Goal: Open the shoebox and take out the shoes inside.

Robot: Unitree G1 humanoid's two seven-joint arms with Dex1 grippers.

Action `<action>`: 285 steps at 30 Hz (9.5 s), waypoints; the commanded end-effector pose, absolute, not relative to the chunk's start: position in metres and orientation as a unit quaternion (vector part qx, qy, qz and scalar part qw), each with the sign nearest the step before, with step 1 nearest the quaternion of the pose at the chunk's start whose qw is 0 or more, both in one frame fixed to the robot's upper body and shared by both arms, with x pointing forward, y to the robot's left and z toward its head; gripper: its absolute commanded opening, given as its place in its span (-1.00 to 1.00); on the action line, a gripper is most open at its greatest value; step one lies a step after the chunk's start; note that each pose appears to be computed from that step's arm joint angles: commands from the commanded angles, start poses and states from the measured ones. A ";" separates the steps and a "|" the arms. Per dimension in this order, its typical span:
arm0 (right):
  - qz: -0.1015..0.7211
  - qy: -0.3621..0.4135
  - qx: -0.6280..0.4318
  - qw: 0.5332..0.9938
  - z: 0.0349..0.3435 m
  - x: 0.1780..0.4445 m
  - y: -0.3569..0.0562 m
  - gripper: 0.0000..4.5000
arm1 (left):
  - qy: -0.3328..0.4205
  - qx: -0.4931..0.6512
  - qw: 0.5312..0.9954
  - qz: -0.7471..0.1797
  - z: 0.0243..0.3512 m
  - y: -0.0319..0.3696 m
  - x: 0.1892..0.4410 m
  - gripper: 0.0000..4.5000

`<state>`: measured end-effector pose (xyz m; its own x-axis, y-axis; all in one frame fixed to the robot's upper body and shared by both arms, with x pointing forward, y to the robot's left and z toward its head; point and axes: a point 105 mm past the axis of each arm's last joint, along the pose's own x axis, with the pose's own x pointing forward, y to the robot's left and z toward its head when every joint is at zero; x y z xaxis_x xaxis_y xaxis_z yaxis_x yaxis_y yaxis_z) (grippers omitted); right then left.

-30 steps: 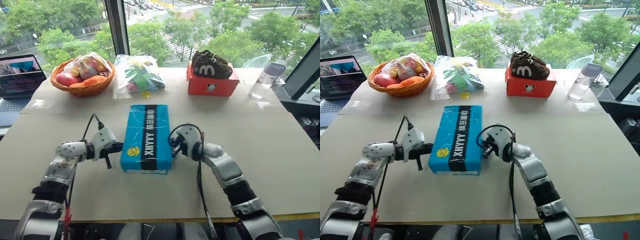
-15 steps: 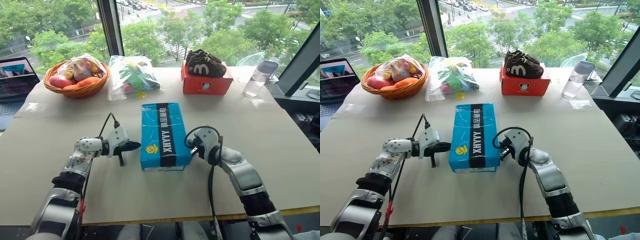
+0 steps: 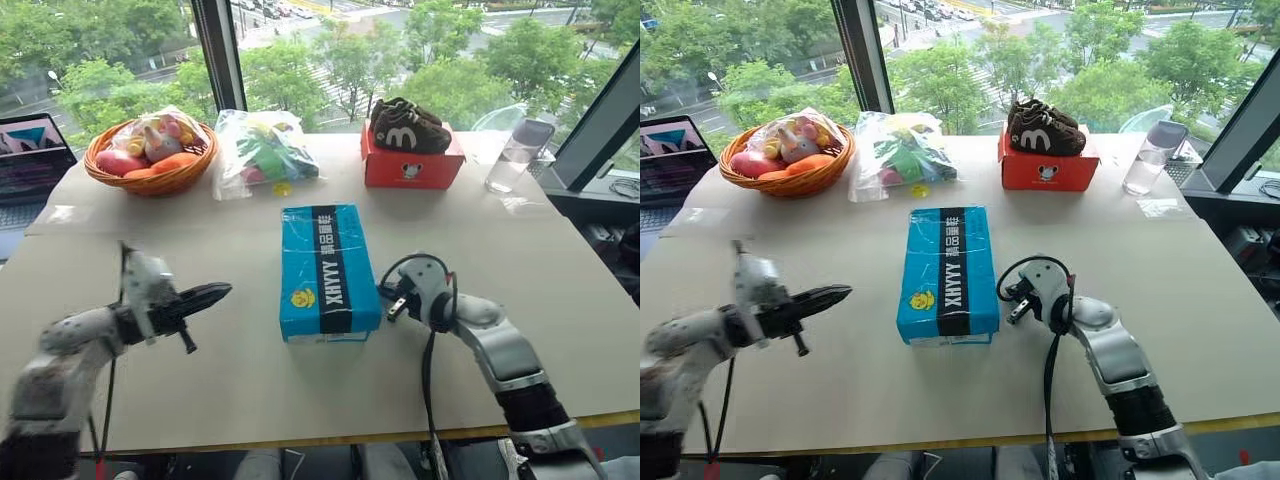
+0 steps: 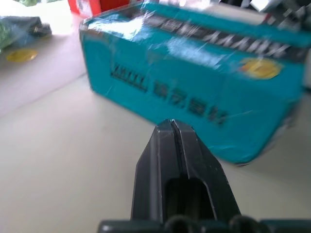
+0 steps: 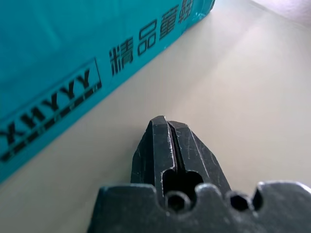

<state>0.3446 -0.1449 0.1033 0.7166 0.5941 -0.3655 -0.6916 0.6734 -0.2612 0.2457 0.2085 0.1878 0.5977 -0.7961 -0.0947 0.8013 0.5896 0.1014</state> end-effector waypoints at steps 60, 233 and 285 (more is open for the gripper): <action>0.531 0.022 -0.116 0.839 0.187 0.352 -0.097 -0.99 | 0.036 0.095 0.887 -0.450 0.216 0.237 0.235 -1.00; 0.238 0.024 -0.123 0.963 0.301 0.389 -0.225 -0.96 | -0.069 -0.002 0.838 -0.541 0.187 0.198 0.292 -1.00; 0.459 0.017 -0.265 0.848 0.300 0.338 -0.094 0.95 | -0.072 -0.025 0.840 -0.538 0.183 0.198 0.277 -1.00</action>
